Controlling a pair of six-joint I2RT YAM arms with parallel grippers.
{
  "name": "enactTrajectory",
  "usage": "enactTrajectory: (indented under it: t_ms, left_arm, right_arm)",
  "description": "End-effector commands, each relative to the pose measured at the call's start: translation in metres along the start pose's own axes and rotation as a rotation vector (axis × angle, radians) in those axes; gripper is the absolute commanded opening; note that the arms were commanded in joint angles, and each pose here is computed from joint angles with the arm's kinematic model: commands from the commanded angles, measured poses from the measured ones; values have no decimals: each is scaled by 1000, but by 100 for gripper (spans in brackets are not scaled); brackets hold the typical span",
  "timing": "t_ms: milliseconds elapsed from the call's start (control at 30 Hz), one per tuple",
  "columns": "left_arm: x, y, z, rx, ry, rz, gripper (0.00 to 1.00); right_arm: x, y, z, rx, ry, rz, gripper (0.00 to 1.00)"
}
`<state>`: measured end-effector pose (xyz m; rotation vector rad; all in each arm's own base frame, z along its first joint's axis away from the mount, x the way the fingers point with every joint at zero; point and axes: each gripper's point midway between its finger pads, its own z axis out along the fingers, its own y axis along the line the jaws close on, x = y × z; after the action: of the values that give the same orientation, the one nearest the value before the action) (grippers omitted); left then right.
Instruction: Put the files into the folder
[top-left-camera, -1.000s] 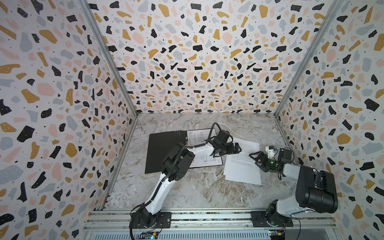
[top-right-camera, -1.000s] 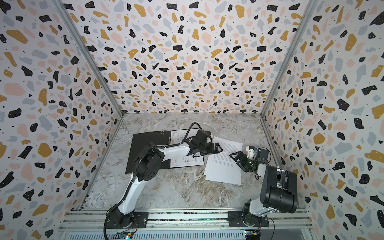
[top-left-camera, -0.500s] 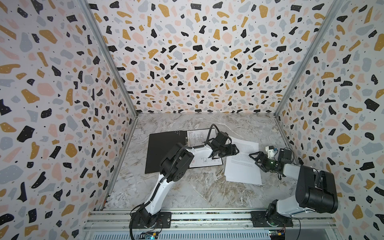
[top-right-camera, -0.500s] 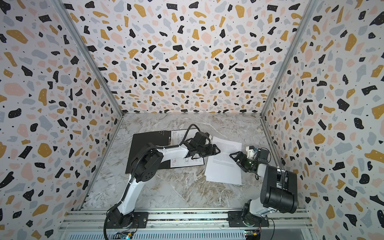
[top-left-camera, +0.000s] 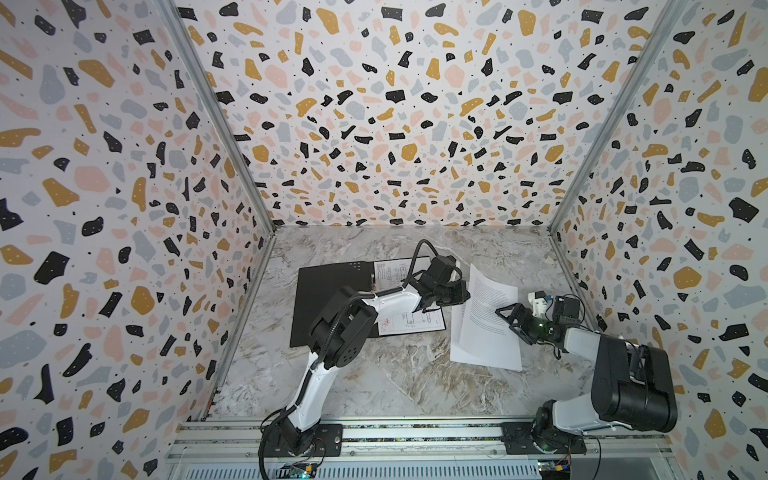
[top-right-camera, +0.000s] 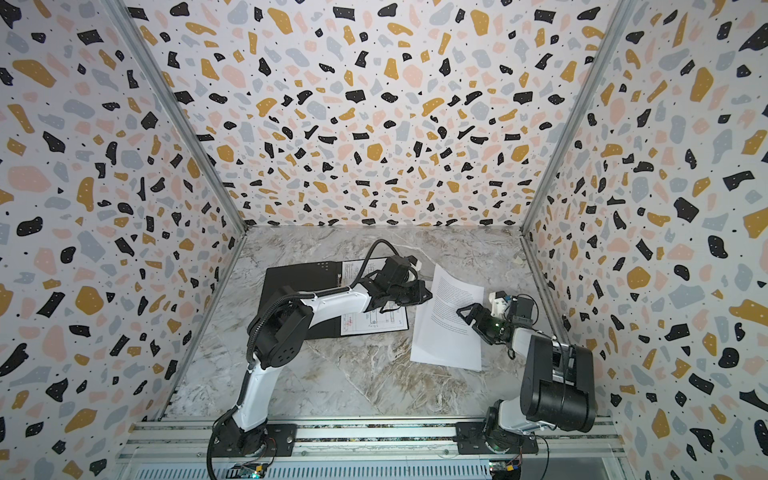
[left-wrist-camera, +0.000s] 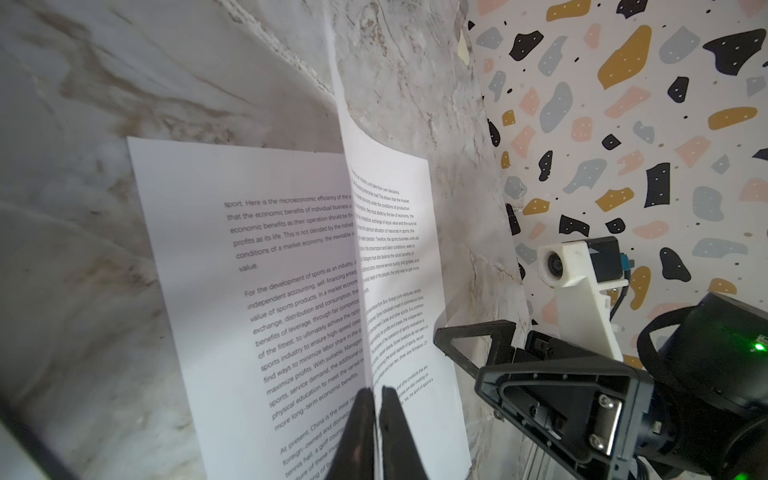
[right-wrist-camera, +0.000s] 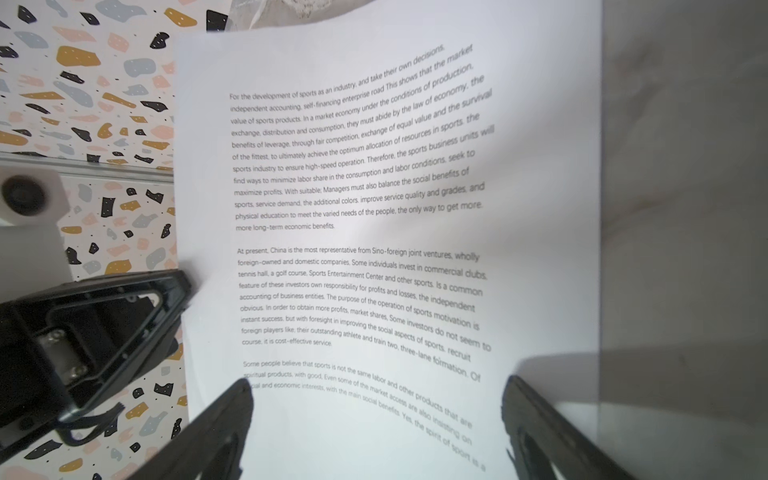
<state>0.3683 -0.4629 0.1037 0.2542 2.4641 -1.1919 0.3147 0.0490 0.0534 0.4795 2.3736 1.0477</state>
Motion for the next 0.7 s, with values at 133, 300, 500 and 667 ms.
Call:
enactTrajectory:
  t_ms: [133, 300, 500, 667]
  left_arm:
    - [-14, 5, -17, 1, -43, 10, 11]
    - [0, 16, -3, 19, -14, -28, 16]
    - [5, 37, -1, -69, 2, 4, 41]
    - [9, 52, -1, -150, 29, 53, 61]
  right_arm:
    - [-2, 14, 1, 18, 14, -4, 95]
    - [2, 9, 4, 29, 33, 2, 94]
    - [7, 2, 5, 51, 45, 3, 94]
    - [6, 1, 6, 54, 46, 2, 94]
